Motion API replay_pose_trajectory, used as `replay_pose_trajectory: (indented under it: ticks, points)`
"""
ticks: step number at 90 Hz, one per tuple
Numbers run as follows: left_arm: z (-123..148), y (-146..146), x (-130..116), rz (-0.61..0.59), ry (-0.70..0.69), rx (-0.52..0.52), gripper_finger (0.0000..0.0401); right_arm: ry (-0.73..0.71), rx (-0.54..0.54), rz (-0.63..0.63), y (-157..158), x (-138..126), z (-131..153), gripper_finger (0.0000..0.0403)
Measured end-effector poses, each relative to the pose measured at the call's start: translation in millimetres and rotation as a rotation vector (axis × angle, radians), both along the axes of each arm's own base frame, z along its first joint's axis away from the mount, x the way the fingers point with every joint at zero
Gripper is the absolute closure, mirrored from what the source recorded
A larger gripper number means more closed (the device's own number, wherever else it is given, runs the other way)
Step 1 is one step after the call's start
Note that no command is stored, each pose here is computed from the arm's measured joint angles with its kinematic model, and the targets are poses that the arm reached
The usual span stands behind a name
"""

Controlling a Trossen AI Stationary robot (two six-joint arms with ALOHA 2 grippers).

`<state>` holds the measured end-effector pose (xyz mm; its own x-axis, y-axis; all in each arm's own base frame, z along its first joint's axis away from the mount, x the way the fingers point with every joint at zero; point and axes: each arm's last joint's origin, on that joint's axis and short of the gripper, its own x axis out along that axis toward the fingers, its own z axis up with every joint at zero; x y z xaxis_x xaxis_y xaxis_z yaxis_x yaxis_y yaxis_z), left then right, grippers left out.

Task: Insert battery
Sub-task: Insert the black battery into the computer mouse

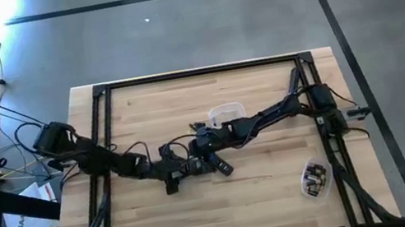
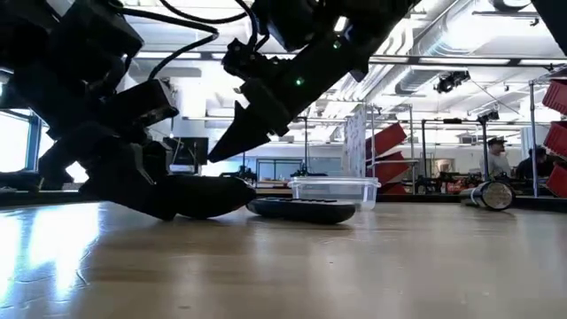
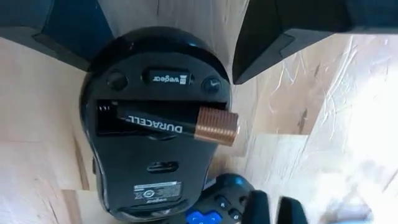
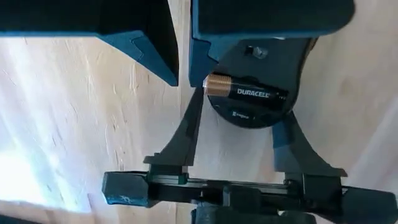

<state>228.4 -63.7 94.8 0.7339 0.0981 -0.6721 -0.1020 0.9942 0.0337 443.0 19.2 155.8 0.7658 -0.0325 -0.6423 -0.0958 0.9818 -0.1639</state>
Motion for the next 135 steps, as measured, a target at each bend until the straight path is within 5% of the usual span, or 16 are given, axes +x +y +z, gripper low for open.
replay_pose_trajectory:
  ticks: [58,135]
  points:
    - [8.2,12.0,2.4,-0.102,0.022,-0.174,0.0123,0.041,0.020,0.033,3.9,-2.6,-3.2,0.0398]
    - [10.9,13.2,5.5,-0.128,-0.028,-0.060,0.0122,0.044,0.039,0.016,4.0,-2.8,-3.9,0.0398]
